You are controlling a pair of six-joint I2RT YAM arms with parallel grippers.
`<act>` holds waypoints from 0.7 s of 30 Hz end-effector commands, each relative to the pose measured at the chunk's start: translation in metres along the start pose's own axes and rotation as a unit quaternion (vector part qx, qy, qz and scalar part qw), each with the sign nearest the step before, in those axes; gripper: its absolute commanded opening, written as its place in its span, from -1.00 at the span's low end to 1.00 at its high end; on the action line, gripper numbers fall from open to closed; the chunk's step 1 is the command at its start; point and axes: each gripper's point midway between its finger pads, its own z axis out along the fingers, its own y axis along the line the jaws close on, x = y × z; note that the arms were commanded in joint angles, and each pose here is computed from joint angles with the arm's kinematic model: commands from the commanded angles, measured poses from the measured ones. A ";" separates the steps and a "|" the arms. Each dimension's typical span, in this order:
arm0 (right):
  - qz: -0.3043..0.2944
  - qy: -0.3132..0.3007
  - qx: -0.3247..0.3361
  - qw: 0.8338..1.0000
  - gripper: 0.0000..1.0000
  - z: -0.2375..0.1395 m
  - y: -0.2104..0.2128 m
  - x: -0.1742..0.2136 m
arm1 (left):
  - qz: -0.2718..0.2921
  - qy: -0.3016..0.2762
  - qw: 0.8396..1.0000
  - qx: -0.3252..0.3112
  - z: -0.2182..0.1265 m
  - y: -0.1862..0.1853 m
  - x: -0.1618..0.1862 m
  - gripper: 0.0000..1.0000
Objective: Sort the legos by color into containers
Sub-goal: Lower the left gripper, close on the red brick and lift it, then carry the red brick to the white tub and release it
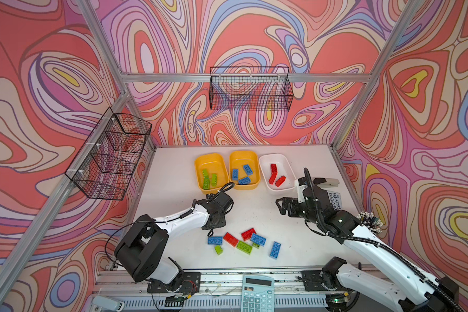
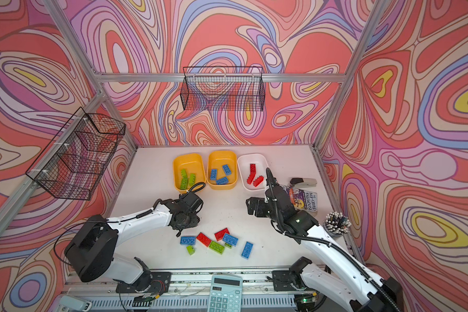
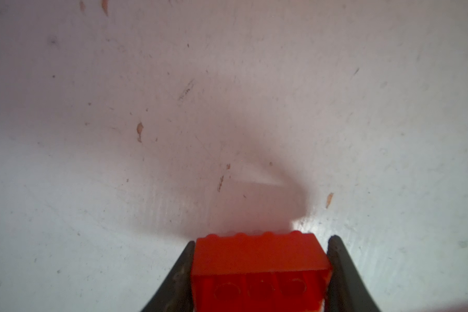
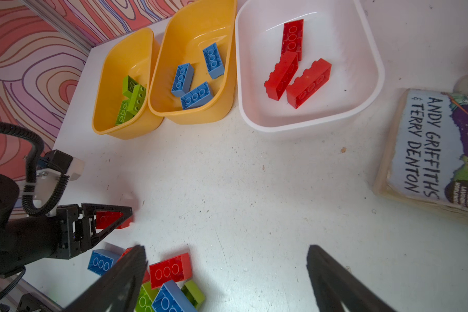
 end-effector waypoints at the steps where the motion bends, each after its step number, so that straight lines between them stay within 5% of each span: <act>1: 0.002 -0.004 0.015 1.000 0.96 -0.004 -0.008 0.002 | 0.011 0.004 1.000 -0.015 -0.002 0.001 -0.004 -0.25; 11: 0.010 -0.019 0.024 0.999 0.96 -0.020 -0.012 -0.004 | 0.033 -0.025 0.999 0.018 -0.025 -0.035 -0.042 -0.25; 21: 0.015 -0.039 0.041 0.998 0.96 -0.034 -0.014 -0.017 | 0.073 -0.052 0.992 0.093 -0.056 -0.118 -0.106 -0.25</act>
